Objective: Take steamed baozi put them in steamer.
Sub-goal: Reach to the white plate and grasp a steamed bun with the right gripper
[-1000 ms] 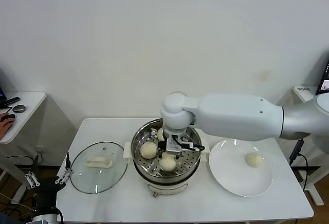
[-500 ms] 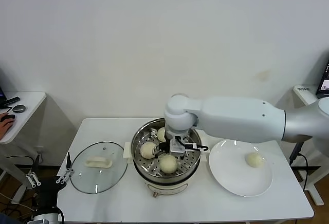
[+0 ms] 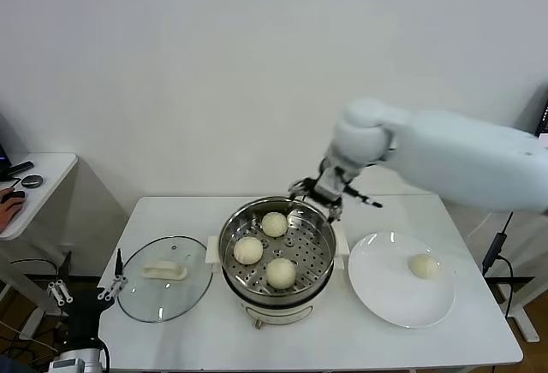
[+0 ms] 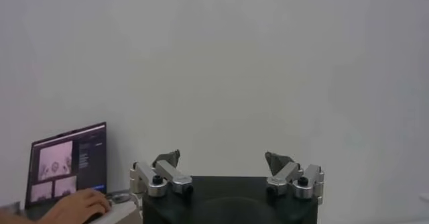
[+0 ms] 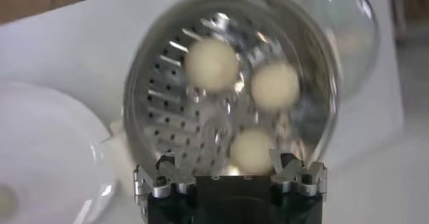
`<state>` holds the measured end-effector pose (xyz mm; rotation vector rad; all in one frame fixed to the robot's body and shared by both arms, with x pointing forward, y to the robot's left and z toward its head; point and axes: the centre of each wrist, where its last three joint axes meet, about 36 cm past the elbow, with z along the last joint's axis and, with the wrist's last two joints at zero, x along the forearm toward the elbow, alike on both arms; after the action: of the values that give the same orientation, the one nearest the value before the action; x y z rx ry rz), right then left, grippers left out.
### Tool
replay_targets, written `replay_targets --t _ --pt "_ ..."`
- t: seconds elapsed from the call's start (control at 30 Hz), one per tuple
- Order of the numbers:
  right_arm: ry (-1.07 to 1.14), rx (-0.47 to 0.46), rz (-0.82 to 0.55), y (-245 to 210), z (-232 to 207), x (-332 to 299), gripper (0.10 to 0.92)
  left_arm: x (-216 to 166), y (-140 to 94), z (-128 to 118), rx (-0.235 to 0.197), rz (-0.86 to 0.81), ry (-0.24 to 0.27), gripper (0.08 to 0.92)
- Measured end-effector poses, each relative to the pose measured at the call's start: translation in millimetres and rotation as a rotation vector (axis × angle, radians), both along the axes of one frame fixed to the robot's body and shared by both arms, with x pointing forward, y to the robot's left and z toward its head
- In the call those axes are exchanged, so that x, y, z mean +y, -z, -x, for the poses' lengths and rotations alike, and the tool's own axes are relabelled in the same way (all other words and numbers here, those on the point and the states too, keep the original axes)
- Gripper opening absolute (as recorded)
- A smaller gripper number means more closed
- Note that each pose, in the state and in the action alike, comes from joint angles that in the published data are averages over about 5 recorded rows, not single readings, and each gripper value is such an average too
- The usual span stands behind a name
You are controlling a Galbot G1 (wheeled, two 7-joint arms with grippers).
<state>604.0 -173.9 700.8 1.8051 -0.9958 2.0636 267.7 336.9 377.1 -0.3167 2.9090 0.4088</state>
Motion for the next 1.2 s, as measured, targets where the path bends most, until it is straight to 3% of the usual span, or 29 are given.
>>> replay_targets --t 0.2,0.5,0.83,1.2 --pt "0.341 0.022 -0.058 6.3 -6.3 -87.6 0.823 -0.7 1.5 -0.7 0.006 -0.004 0.015 0.823" --pt "0.681 0.108 -0.049 68.9 -4.0 -207.3 0.823 0.5 4.5 2.3 0.017 -0.010 0.016 0.823" --pt "0.791 0.159 0.035 133.7 0.9 -275.0 0.823 -0.6 7.7 7.2 0.027 -0.008 0.007 0.823" --pt "0.782 0.186 0.079 196.1 -0.4 -286.8 0.823 4.0 7.7 11.0 0.030 -0.015 -0.009 0.823"
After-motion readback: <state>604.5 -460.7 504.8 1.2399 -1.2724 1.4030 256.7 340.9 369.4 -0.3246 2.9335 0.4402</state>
